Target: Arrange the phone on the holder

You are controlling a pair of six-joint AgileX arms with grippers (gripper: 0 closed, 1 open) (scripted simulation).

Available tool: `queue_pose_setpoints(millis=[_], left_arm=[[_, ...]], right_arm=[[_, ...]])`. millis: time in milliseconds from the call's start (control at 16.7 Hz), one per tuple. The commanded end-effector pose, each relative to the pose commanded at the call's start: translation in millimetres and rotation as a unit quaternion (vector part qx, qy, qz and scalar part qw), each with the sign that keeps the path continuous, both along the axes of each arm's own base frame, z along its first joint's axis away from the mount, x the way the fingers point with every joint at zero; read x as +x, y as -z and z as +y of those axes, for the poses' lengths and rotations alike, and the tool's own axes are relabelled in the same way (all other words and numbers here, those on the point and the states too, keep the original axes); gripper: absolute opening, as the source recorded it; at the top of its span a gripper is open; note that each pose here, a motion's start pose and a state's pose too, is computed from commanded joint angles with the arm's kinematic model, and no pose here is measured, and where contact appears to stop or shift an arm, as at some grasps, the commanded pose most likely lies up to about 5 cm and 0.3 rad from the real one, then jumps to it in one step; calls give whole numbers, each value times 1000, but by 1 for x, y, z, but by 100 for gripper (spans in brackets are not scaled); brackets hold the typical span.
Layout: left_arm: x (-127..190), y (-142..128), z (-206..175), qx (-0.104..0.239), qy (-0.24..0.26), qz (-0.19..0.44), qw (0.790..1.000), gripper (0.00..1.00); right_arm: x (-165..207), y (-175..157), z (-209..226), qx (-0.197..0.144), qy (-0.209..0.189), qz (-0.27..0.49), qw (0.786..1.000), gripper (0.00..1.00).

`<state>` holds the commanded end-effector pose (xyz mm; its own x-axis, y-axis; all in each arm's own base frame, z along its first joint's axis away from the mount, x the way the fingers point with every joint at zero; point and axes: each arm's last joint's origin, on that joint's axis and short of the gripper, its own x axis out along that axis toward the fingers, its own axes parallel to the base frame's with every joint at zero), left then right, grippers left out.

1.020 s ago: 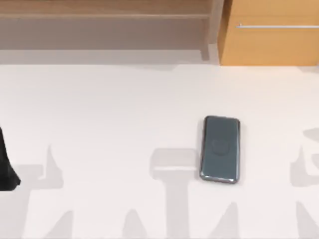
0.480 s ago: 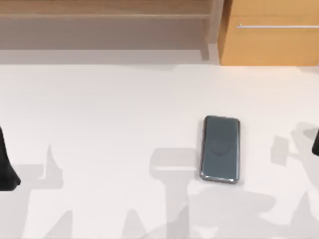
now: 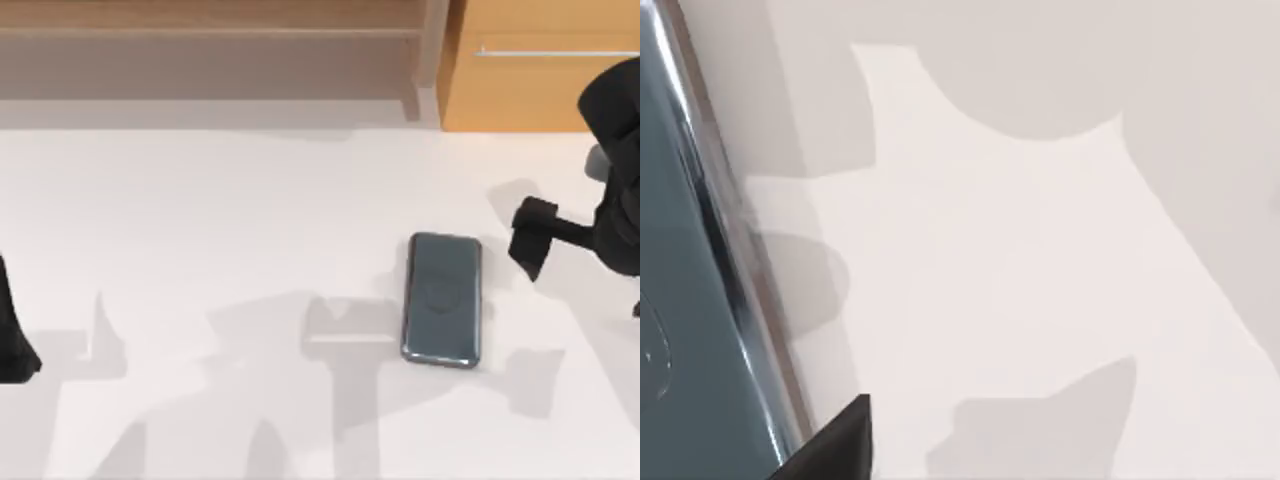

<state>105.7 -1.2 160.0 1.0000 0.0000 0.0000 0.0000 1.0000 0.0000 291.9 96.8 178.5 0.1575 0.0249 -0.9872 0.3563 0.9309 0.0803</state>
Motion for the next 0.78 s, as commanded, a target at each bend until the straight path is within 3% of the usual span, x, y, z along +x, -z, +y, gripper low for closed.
queue_pose_setpoints(millis=[360,780], left_arm=[[0,0,0,0,0,0,1000,100],[0,0,0,0,0,0,1000,100]], right_arm=[[40,10,63,-22,-45,63,997,100],[53,3,112,-24,-103,65,992,100]])
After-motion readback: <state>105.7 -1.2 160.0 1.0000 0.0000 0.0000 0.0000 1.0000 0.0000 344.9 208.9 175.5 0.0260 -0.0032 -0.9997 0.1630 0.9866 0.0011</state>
